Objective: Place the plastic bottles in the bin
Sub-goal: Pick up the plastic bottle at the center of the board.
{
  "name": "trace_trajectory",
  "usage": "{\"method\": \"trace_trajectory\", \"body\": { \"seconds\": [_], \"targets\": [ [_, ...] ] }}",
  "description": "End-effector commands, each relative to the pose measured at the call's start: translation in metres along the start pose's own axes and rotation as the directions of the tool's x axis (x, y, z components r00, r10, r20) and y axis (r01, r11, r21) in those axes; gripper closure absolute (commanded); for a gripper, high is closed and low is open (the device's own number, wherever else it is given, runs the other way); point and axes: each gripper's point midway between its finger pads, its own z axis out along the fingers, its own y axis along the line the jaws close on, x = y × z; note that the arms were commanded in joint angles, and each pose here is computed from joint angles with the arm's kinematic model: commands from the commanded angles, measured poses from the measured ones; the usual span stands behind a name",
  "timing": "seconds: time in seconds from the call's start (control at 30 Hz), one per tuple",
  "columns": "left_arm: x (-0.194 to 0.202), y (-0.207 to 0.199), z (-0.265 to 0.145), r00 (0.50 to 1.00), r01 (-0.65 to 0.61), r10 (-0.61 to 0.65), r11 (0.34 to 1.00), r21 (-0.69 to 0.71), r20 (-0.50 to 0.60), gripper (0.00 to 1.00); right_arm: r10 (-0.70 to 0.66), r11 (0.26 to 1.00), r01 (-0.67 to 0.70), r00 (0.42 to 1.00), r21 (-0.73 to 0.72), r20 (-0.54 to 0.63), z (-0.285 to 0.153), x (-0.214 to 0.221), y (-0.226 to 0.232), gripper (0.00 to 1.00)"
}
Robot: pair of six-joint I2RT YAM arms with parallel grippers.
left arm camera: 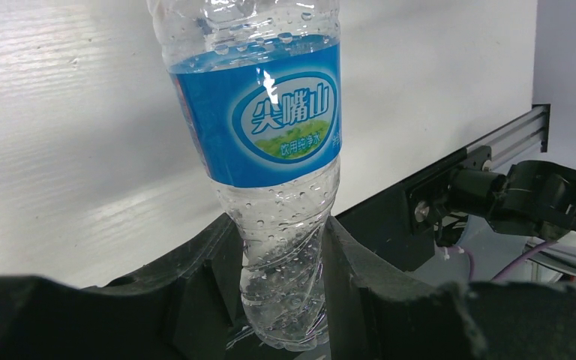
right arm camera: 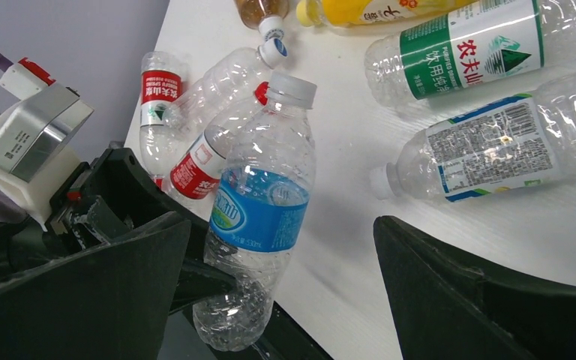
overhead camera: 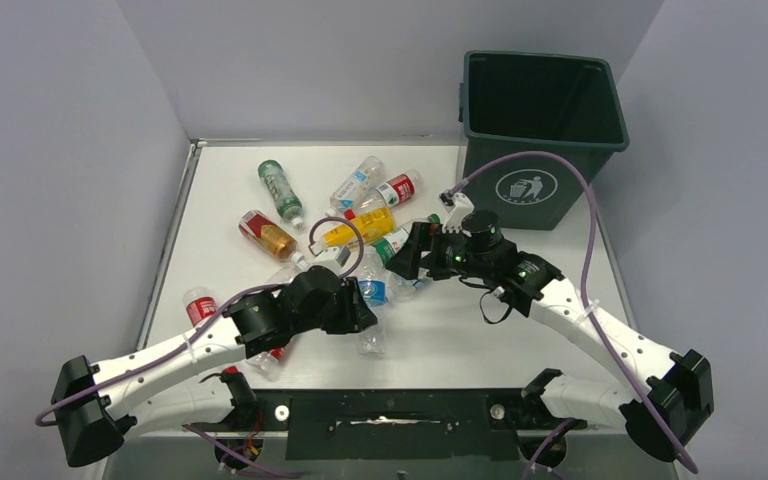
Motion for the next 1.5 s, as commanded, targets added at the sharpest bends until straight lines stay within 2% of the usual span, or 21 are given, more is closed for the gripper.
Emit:
{"method": "trace_trajectory", "body": {
  "seconds": [0.0, 0.6, 0.67, 0.77, 1.0, 1.23, 1.47],
  "targets": [
    [-0.029, -0.051, -0.019, 0.995, -0.034, 0.017, 0.984, 0.173, 0.096, 0.76, -0.003, 0.997, 0.004, 1.000, -0.079, 0.023, 0.006, -0.006, 0.019, 0.00],
    [-0.036, -0.089, -0.034, 0.987, -0.100, 0.060, 0.955, 0.281, 0.147, 0.78, -0.017, 0.995, 0.012, 0.999, -0.095, -0.050, 0.032, 0.015, 0.030, 0.01],
    [-0.036, -0.089, -0.034, 0.987, -0.102, 0.061, 0.954, 0.281, 0.151, 0.78, -0.019, 0.995, 0.014, 0.998, -0.099, -0.054, 0.033, 0.016, 0.032, 0.04],
    [-0.036, -0.085, -0.033, 0.986, -0.101, 0.061, 0.958, 0.267, 0.153, 0.76, -0.023, 0.994, 0.017, 0.998, -0.104, -0.056, 0.035, 0.017, 0.034, 0.17],
    [-0.034, -0.075, -0.030, 0.987, -0.092, 0.058, 0.968, 0.233, 0.152, 0.65, -0.025, 0.995, 0.021, 0.998, -0.096, -0.049, 0.034, 0.014, 0.035, 0.32],
    [-0.036, -0.072, -0.042, 0.983, -0.103, 0.062, 0.965, 0.241, 0.171, 0.37, -0.041, 0.997, 0.039, 0.999, -0.060, -0.036, 0.030, 0.008, 0.032, 0.35],
    [-0.040, -0.065, -0.056, 0.978, -0.115, 0.068, 0.966, 0.233, 0.198, 0.25, -0.073, 0.997, 0.073, 0.997, -0.017, -0.009, 0.024, -0.007, 0.031, 0.37]
  ]
}}
